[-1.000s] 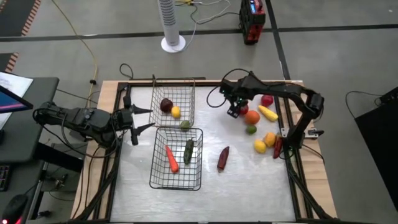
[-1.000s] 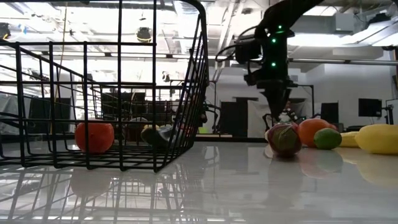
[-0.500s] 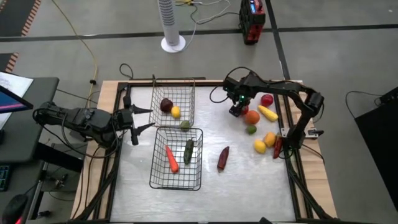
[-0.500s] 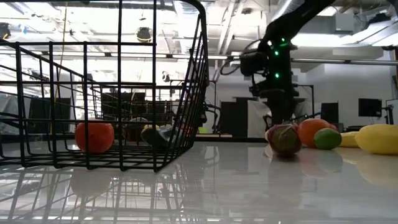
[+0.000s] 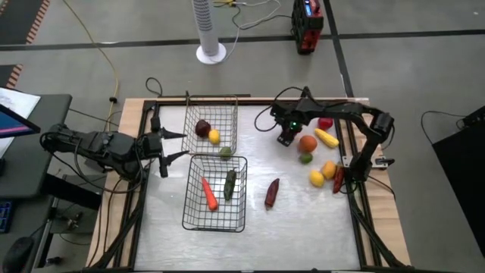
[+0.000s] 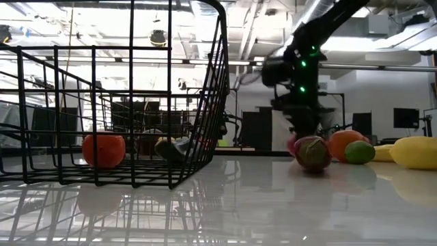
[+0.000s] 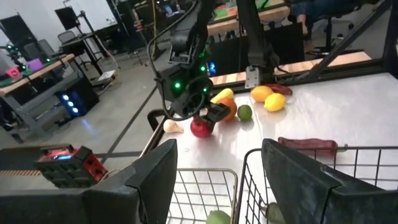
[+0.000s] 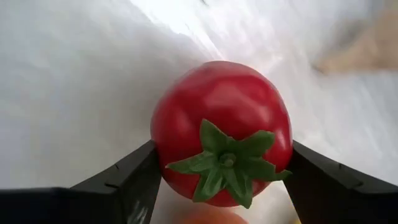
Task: Sort produce into baskets
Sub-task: Put the left tomato into the gold wire basket, then put the garlic into the black wire basket
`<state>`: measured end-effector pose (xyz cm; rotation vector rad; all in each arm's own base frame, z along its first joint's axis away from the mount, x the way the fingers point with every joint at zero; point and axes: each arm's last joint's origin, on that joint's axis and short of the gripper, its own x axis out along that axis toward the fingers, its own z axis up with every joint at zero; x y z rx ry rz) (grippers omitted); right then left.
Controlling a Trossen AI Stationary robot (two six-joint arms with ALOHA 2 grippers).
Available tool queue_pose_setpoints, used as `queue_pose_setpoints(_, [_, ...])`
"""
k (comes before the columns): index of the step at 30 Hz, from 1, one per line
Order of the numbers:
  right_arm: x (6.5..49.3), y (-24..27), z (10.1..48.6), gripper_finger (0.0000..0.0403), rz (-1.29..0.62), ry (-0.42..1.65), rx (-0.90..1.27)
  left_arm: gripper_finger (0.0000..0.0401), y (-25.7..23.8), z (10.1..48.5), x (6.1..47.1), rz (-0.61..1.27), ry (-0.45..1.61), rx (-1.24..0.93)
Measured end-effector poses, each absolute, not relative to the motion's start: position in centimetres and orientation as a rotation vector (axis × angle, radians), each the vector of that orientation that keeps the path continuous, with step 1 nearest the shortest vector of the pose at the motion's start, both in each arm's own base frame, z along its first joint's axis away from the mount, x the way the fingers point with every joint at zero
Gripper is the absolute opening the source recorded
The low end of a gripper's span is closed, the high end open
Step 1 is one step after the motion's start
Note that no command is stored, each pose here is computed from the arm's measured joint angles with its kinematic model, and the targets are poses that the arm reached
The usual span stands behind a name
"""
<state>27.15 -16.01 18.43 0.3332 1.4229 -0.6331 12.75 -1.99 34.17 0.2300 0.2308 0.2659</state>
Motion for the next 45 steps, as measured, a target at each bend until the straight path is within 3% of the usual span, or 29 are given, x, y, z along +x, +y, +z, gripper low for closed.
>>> queue_pose_setpoints(3, [29.5,-15.0,20.5,0.0317,-0.561,1.299,0.344,0.0223,-2.0,34.3,12.8,0.25,0.217,0.239])
queue_pose_setpoints(7, [33.1,-12.8,25.0,0.0318,-0.506,1.124,0.203,0.0223,-2.3,34.5,13.0,0.182,0.199,0.25])
queue_pose_setpoints(13, [37.4,-10.0,31.2,0.0319,-0.476,0.722,0.036,0.0223,-2.3,34.6,13.0,0.175,0.184,0.257])
queue_pose_setpoints(18, [40.6,-8.5,31.5,0.0322,-0.239,0.482,0.066,0.0223,-2.3,34.7,13.0,0.175,0.18,0.258])
queue_pose_setpoints(23, [42.8,-8.3,28.1,0.0349,-0.208,0.537,0.044,0.0223,-2.3,34.6,13.0,0.175,0.187,0.262])
queue_pose_setpoints(28, [43.2,-10.2,27.2,0.0392,-0.247,0.612,0.062,0.0223,-2.3,34.5,13.0,0.174,0.194,0.272])
queue_pose_setpoints(35, [41.0,-11.9,29.0,0.0385,-0.294,0.763,0.101,0.0223,-2.3,34.4,13.0,0.183,0.21,0.279])
queue_pose_setpoints(41, [36.9,-15.4,27.4,0.0384,-0.597,1.059,0.12,0.0223,-2.3,34.3,13.0,0.184,0.216,0.268])
queue_pose_setpoints(45, [34.2,-19.0,25.1,0.0384,-0.742,1.13,0.24,0.0223,-2.2,34.2,12.9,0.185,0.225,0.257])
